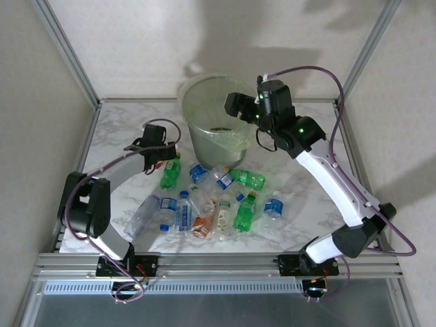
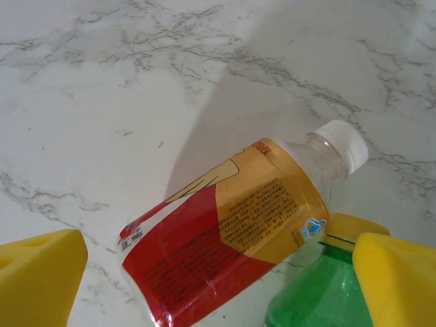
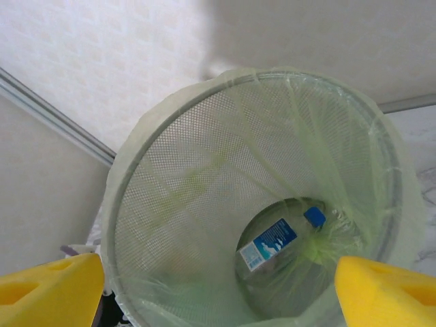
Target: Put the plastic bottles in the bin
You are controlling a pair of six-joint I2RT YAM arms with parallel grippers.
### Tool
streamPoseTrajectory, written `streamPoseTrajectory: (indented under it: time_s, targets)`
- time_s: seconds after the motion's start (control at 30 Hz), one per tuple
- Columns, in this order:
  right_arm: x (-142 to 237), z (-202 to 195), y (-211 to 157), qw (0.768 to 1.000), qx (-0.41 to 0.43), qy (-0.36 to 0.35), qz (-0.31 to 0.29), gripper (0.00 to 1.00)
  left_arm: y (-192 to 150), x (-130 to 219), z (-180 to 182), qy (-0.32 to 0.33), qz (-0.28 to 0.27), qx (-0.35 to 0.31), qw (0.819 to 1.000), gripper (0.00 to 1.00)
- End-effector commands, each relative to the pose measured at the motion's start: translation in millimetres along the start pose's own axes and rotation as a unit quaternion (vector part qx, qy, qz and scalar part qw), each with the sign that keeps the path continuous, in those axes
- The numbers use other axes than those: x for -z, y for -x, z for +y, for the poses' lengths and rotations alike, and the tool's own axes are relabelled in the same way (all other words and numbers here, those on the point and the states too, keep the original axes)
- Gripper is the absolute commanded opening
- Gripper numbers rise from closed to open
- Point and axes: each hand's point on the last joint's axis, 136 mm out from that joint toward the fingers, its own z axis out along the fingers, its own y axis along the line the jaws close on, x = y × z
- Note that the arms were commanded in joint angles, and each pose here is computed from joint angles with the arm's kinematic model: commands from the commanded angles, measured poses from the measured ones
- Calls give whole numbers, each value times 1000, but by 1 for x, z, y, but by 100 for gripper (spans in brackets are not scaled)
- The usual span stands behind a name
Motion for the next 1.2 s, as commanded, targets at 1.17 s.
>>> streamPoseTrajectory:
  time_s: [1.17]
  targets:
    - [21, -31, -19, 999, -33, -43, -4, 94, -3, -65, 16, -3, 51, 53, 997, 93]
